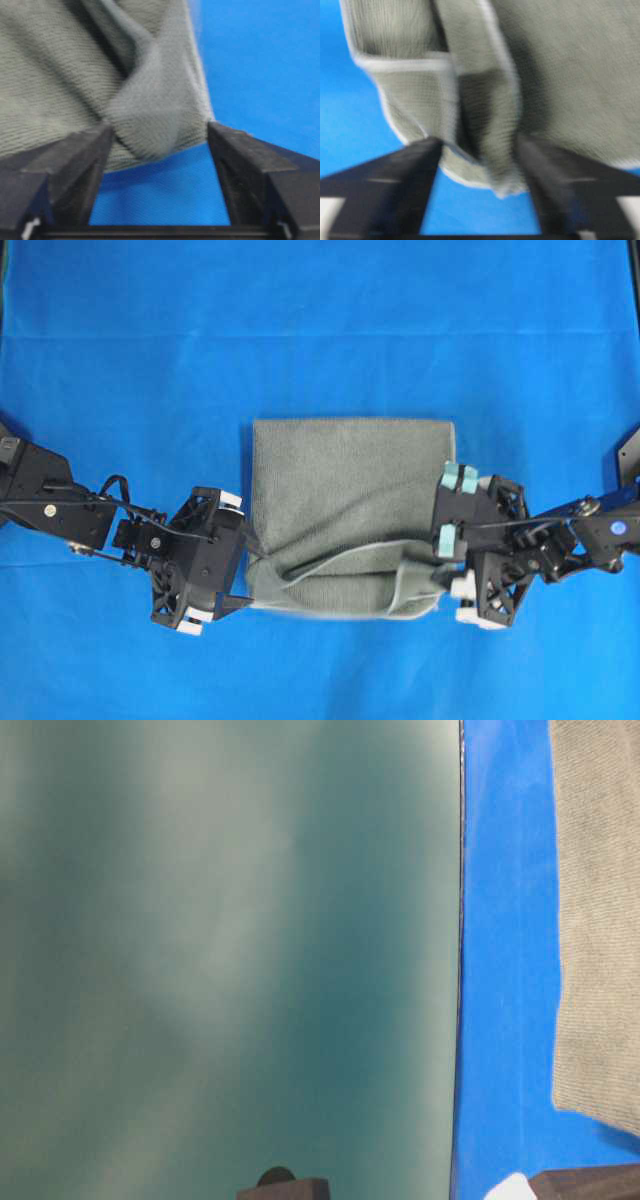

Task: Fold a large towel.

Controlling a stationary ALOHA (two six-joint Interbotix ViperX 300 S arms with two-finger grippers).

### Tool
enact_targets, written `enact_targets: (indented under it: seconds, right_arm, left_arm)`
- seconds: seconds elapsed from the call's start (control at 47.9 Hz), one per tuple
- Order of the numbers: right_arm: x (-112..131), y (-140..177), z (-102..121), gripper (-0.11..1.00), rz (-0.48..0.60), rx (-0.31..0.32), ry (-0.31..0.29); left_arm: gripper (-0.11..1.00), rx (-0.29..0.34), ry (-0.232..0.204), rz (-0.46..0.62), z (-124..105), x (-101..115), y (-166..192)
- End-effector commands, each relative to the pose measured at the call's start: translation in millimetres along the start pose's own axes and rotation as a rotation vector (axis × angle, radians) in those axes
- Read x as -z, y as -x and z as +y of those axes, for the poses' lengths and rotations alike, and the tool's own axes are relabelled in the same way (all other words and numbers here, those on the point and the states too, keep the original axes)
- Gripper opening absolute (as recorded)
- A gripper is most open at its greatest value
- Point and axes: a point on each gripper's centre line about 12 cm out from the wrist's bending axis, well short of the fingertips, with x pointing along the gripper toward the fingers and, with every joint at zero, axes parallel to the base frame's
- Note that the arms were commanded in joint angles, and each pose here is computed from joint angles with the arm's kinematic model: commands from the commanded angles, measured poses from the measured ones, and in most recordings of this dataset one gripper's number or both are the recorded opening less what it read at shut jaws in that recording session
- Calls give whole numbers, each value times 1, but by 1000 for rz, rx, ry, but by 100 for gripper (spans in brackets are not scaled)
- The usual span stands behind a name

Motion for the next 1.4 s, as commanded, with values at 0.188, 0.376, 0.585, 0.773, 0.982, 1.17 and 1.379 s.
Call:
enact_targets:
  seconds: [0.188, 0.376, 0.585, 0.773, 0.982, 1.17, 1.379]
  right_arm:
    - [-23, 30, 27, 64, -58, -25, 40]
    - [-37, 79, 29, 64, -122, 21, 95]
    - [-48, 136, 7, 64, -286, 91, 173]
    - [-40, 179, -19, 64, -445, 104, 210]
    - [-8, 197, -50, 64, -532, 96, 216]
    - [22, 192, -74, 64, -576, 92, 178]
    - [49, 176, -98, 63, -624, 102, 70]
  left_arm:
    - [65, 5, -1, -52, 0, -31, 36]
    - [65, 7, -11, -163, -1, -58, 84]
    - [65, -4, -67, -332, 0, -73, 142]
    - [65, -32, -90, -438, 6, -58, 185]
    - [65, -78, -75, -566, 13, -27, 229]
    - [65, -142, -43, -619, 23, 10, 244]
    - [65, -203, 3, -613, 31, 49, 240]
